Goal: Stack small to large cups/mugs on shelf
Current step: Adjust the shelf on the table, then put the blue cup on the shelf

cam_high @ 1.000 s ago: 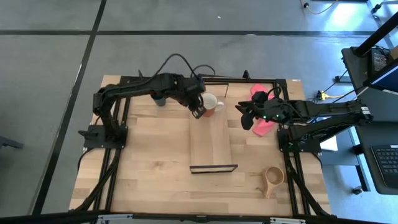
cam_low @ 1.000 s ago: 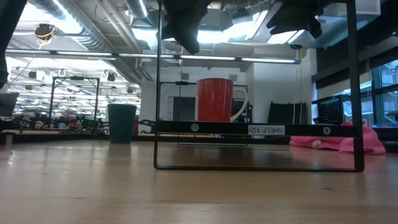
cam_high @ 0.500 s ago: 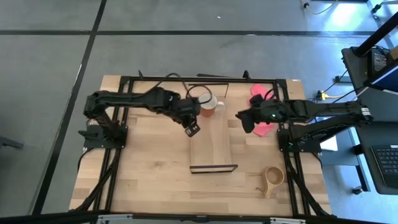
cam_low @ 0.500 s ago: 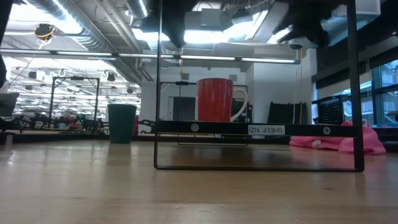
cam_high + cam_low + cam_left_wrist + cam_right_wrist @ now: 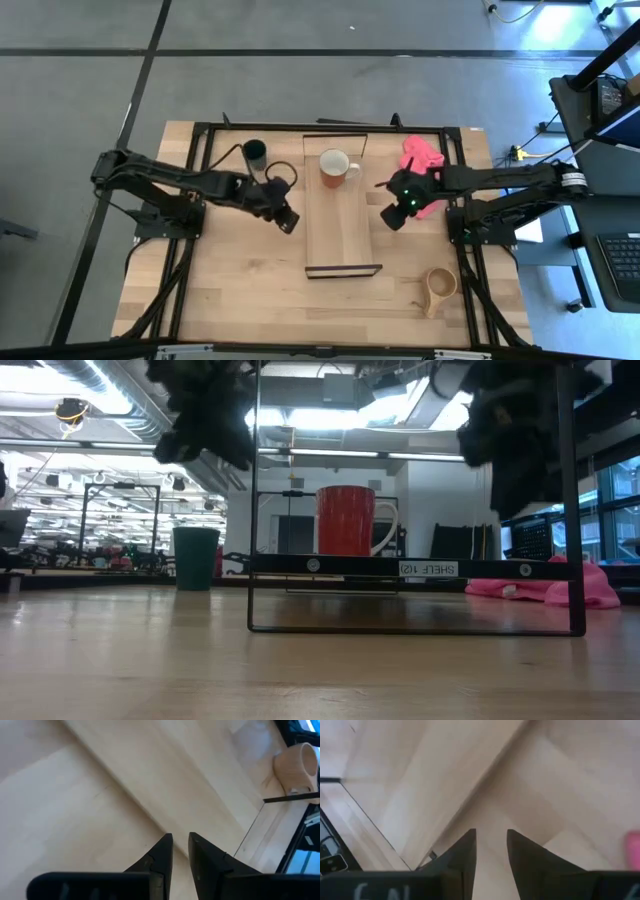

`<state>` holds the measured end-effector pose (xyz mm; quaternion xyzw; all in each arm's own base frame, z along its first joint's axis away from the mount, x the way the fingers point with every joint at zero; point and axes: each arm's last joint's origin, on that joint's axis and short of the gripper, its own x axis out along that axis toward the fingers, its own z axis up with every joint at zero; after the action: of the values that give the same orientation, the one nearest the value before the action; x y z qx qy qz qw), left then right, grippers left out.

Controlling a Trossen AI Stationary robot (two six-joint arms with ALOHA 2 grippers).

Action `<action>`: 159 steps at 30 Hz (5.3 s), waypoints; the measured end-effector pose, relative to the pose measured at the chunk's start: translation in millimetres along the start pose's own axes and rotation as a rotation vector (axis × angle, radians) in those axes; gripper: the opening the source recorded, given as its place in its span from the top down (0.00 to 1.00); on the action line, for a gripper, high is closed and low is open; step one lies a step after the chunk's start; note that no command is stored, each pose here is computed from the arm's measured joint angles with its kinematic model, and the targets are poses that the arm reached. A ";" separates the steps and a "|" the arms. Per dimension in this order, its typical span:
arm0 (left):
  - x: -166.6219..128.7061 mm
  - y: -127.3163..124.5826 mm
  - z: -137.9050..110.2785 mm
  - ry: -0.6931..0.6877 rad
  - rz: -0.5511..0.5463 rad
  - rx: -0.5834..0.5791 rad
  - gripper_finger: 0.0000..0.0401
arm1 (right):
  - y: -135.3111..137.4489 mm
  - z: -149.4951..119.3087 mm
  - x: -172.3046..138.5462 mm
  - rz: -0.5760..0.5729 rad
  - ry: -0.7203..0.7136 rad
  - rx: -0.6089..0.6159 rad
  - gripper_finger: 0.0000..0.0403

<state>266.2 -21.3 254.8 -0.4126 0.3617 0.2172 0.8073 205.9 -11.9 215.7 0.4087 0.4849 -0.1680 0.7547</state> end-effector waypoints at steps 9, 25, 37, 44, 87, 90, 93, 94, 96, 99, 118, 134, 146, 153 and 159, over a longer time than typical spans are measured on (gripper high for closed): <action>7.0 9.3 -26.8 0.025 0.029 -0.031 0.86 | -10.4 -2.8 42.4 0.086 0.053 0.088 0.73; 8.3 13.2 -30.3 0.030 0.060 -0.030 0.86 | -12.2 4.2 92.1 0.117 0.154 0.111 0.73; 8.3 13.7 -30.4 0.028 0.067 -0.029 0.86 | -3.6 10.9 95.9 0.231 0.135 0.121 0.73; 8.3 14.7 -30.1 0.013 0.083 -0.017 0.86 | -5.5 11.5 96.2 0.192 0.097 0.092 0.73; -132.2 70.4 88.9 -0.152 0.418 0.189 0.86 | 15.9 75.4 -116.3 -0.067 -0.802 -0.214 0.73; -134.7 83.9 98.8 -0.146 0.438 0.122 0.86 | 9.9 76.7 -116.4 -0.094 -0.786 -0.197 0.73; -135.4 92.0 104.7 -0.152 0.456 0.078 0.86 | 7.1 77.0 -116.8 -0.103 -0.775 -0.198 0.73; -134.4 92.9 105.6 -0.149 0.461 0.074 0.86 | 7.1 76.7 -116.5 -0.098 -0.765 -0.214 0.73; -134.6 93.1 105.6 -0.149 0.459 0.072 0.86 | 6.9 75.5 -115.4 -0.093 -0.738 -0.244 0.73; -134.8 93.2 105.3 -0.148 0.464 0.079 0.86 | 5.7 74.0 -114.0 -0.119 -0.712 -0.296 0.73; -73.1 174.2 157.1 0.160 0.587 -0.034 0.79 | 1.8 74.5 -113.6 -0.122 -0.761 -0.006 0.73; -55.9 185.6 168.0 0.181 0.562 0.050 0.74 | 0.8 75.0 -113.9 -0.139 -0.786 0.040 0.73; -41.8 194.3 170.2 0.254 0.550 0.101 0.73 | 0.4 75.2 -113.9 -0.154 -0.793 0.038 0.73; -42.5 196.0 170.4 0.262 0.554 0.130 0.74 | 0.4 75.2 -113.9 -0.159 -0.792 0.026 0.73; -36.6 201.0 162.3 0.305 0.552 0.144 0.74 | 0.4 75.2 -113.9 -0.159 -0.792 0.025 0.73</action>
<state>177.9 224.1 245.0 -0.2685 0.5912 0.3372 0.6816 197.0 -86.5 329.6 0.2828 0.1847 -0.3764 0.8627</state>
